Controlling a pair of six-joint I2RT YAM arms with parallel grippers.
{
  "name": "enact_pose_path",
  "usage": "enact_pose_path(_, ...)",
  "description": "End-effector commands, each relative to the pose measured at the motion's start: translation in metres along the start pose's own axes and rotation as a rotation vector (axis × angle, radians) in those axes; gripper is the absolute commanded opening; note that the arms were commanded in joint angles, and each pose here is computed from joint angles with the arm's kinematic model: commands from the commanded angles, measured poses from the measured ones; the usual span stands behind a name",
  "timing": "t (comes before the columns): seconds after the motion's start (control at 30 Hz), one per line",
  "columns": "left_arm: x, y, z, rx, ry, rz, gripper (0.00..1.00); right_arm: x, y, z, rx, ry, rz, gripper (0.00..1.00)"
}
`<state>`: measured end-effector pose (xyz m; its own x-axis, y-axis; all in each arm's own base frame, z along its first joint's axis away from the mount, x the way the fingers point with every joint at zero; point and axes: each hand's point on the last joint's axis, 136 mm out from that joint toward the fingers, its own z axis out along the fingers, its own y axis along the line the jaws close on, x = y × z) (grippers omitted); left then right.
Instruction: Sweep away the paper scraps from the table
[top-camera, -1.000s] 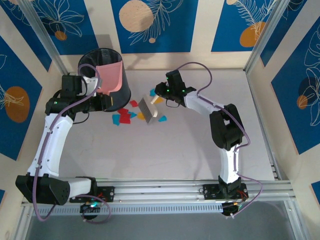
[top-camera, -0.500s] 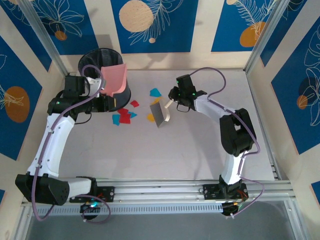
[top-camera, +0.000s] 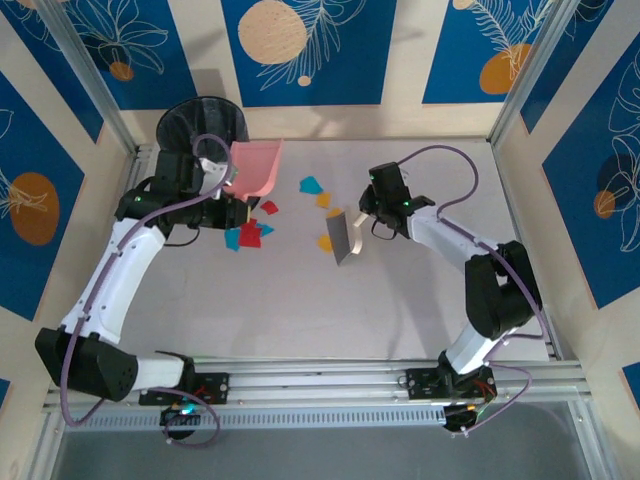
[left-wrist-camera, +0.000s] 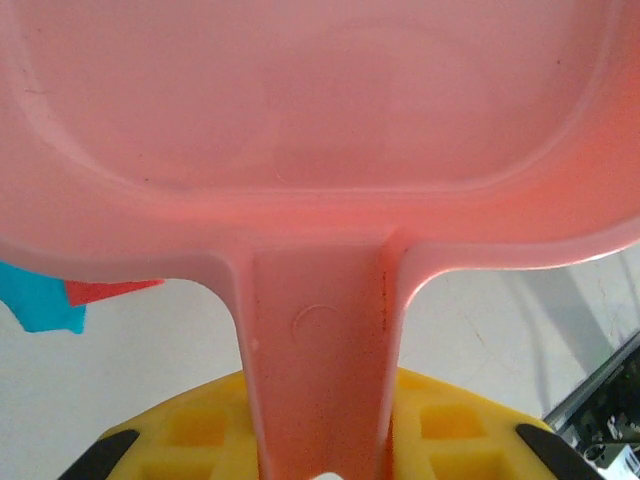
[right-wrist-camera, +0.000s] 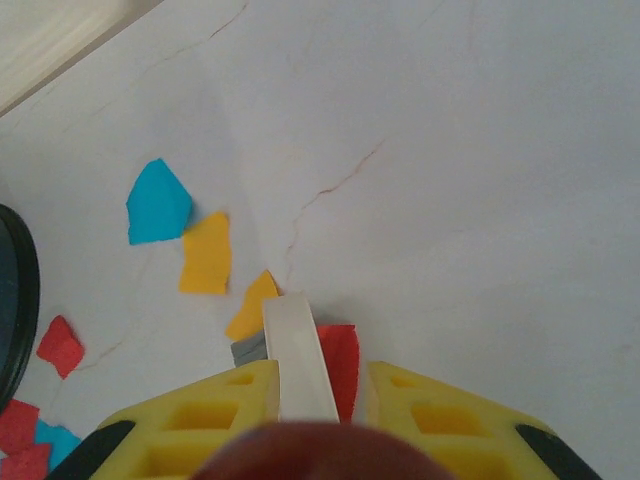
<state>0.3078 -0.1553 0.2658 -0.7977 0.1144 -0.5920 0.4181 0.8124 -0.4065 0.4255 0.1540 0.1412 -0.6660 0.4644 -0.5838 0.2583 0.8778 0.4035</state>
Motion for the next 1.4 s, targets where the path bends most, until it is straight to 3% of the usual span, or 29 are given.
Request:
enact_pose_path(0.0, -0.004, -0.009, -0.001, -0.001, 0.013, 0.057, 0.00, 0.002, -0.024, -0.012, 0.105, -0.024, -0.037, 0.00)
enact_pose_path(0.17, -0.003, -0.016, 0.005, 0.004, 0.040, 0.084, 0.00, -0.004, -0.020, -0.023, 0.079, -0.051, -0.040, 0.00)
enact_pose_path(0.43, 0.012, -0.019, 0.017, -0.046, 0.134, 0.151, 0.00, -0.030, 0.036, -0.056, -0.238, -0.100, -0.060, 0.00)
enact_pose_path(0.57, 0.026, -0.017, 0.024, -0.073, 0.205, 0.184, 0.00, -0.045, 0.051, -0.081, -0.311, -0.162, -0.099, 0.00)
enact_pose_path(1.0, 0.084, -0.012, 0.073, -0.128, 0.499, 0.277, 0.00, -0.076, 0.010, -0.104, -0.061, -0.335, -0.295, 0.00)
enact_pose_path(1.37, 0.127, -0.019, 0.103, -0.091, 0.717, 0.367, 0.00, -0.085, 0.001, -0.083, 0.068, -0.330, -0.469, 0.00)
